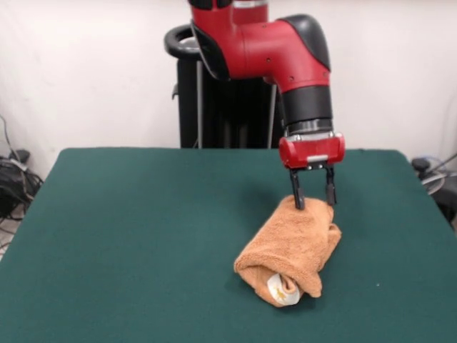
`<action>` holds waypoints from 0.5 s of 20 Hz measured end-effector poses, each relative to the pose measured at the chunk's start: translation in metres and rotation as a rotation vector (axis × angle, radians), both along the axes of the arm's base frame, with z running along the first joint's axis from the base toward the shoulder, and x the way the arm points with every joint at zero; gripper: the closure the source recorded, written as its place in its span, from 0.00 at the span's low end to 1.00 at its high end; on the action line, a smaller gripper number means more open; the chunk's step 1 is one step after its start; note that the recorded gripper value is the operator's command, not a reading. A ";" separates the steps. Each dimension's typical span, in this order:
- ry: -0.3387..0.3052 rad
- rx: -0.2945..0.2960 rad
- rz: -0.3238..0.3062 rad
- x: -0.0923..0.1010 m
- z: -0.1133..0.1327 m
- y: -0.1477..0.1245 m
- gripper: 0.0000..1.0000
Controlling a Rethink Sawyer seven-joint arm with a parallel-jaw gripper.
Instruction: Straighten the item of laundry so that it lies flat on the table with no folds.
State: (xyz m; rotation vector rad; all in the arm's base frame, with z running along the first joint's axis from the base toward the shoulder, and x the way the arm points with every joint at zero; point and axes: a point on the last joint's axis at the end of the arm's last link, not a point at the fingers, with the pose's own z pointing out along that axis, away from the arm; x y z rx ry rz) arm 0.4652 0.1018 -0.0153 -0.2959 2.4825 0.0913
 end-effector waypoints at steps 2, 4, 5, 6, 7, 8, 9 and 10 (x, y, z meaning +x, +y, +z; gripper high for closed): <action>0.000 0.000 0.001 0.000 0.000 0.001 0.00; 0.000 0.000 0.004 0.000 0.000 0.002 0.00; -0.001 0.000 0.007 0.000 -0.001 0.003 0.00; -0.001 -0.001 0.010 0.000 -0.001 0.005 0.00; -0.002 -0.003 0.017 -0.001 -0.001 0.007 0.00; -0.002 -0.007 0.023 -0.001 -0.002 0.010 0.00; -0.003 -0.010 0.027 -0.001 -0.003 0.012 0.00; -0.002 -0.017 0.034 -0.001 -0.004 0.015 0.00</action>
